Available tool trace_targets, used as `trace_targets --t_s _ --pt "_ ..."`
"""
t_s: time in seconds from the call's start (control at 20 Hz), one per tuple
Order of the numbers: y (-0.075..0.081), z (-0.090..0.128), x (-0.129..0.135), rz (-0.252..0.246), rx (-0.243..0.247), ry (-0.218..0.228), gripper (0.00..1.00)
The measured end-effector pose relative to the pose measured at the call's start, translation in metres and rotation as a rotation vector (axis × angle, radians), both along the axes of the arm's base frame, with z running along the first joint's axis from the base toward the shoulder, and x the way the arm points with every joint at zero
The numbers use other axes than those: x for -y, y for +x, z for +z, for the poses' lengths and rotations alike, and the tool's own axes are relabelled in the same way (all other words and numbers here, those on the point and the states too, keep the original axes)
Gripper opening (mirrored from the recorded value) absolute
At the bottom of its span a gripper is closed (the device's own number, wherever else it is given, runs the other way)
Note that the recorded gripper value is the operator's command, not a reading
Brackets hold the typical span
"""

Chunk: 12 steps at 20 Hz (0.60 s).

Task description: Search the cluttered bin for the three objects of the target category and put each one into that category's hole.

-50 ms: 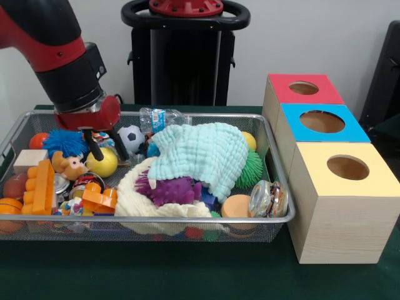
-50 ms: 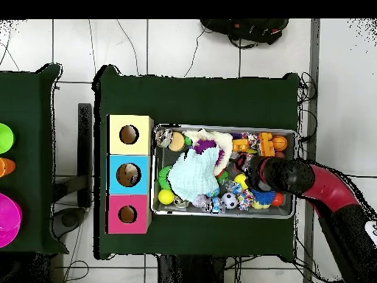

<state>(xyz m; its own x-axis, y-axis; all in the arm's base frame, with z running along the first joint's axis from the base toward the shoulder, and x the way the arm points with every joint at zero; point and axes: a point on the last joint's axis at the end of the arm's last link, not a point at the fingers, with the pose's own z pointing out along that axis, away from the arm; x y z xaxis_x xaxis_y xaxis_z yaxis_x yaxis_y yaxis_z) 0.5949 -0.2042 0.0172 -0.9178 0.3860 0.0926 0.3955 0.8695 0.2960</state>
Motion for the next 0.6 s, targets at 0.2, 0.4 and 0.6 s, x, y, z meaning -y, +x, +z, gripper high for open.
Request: trace_targets --t_s 0.2,0.4,0.6 --pt "0.001 -0.008 -0.003 -0.006 0.013 0.006 1.0" --pt "0.003 -0.011 -0.005 -0.013 0.032 0.007 1.0" --pt "0.005 -0.012 -0.005 -0.018 0.044 0.005 1.0"
